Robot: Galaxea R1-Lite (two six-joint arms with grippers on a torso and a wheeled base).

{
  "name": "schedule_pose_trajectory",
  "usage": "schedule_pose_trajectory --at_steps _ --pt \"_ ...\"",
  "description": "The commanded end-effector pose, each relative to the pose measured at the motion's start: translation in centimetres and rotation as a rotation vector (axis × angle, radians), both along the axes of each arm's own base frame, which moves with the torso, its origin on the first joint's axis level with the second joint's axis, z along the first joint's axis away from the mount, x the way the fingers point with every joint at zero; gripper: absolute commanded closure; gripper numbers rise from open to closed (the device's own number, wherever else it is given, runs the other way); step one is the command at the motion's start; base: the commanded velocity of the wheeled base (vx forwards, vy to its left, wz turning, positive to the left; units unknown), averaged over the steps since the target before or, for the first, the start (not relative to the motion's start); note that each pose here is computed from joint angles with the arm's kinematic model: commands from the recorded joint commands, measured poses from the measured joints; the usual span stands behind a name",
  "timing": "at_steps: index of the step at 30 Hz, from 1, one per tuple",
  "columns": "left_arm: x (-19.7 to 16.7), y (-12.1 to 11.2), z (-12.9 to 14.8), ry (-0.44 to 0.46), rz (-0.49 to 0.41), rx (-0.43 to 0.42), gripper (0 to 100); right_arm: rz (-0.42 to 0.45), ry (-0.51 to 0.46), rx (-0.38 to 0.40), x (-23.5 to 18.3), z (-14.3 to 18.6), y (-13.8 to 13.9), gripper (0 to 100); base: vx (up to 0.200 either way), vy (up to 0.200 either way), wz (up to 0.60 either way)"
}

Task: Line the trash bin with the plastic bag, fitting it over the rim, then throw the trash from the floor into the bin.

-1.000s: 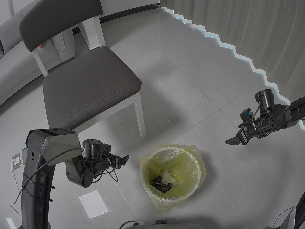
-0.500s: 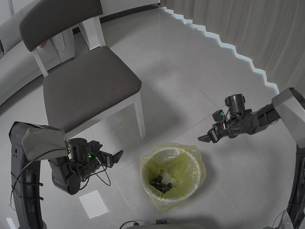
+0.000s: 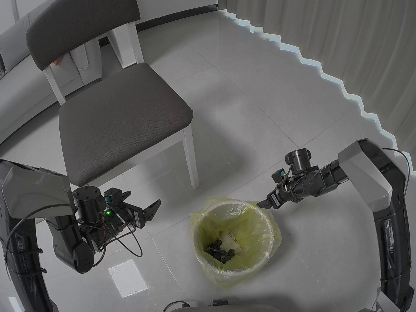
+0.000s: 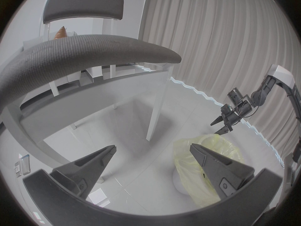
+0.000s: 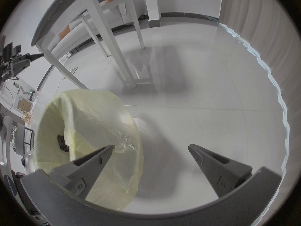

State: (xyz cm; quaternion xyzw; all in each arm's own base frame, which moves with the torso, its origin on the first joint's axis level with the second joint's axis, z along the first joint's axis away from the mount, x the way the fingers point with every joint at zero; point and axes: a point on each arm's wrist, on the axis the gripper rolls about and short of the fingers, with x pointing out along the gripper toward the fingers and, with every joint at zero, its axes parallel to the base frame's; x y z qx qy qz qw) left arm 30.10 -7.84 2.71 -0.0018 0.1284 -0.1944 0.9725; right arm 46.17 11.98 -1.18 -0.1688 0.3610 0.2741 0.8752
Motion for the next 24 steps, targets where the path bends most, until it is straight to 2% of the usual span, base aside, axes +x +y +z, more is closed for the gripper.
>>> schedule_pose_trajectory --at_steps 1,6,10,15,17,22,23,24 --pt "-0.8 0.3 1.2 -0.025 0.009 -0.022 0 0.019 0.053 -0.016 0.5 -3.4 0.9 0 0.000 0.000 0.00" --pt "-1.1 0.5 1.7 -0.029 0.013 -0.041 0 0.014 0.061 -0.038 0.9 -3.6 1.4 0 0.000 0.000 0.00" --pt "-1.2 0.4 2.2 -0.041 0.014 -0.054 0 -0.009 0.046 -0.044 1.1 -2.7 0.4 0 0.000 0.000 0.00" --pt "-1.4 0.2 2.9 -0.054 0.007 -0.081 0 -0.072 -0.004 -0.056 1.4 0.3 -2.2 0 0.000 0.000 0.00" --pt "-1.6 -0.1 3.2 -0.063 -0.002 -0.084 0 -0.103 -0.039 -0.061 1.2 2.6 -4.0 0 0.000 0.000 0.00" --pt "-2.7 -0.6 4.9 -0.105 -0.032 -0.099 0 -0.148 -0.087 -0.057 -0.6 7.2 -6.7 0 0.000 0.000 0.00" --pt "-2.8 -0.6 5.0 -0.107 -0.036 -0.099 0 -0.150 -0.087 -0.058 -0.7 7.3 -6.8 0 0.000 0.000 0.00" --pt "-4.1 -1.1 6.1 -0.127 -0.100 -0.114 0 -0.162 -0.113 -0.053 -2.1 9.6 -7.4 0 0.000 0.000 0.00"
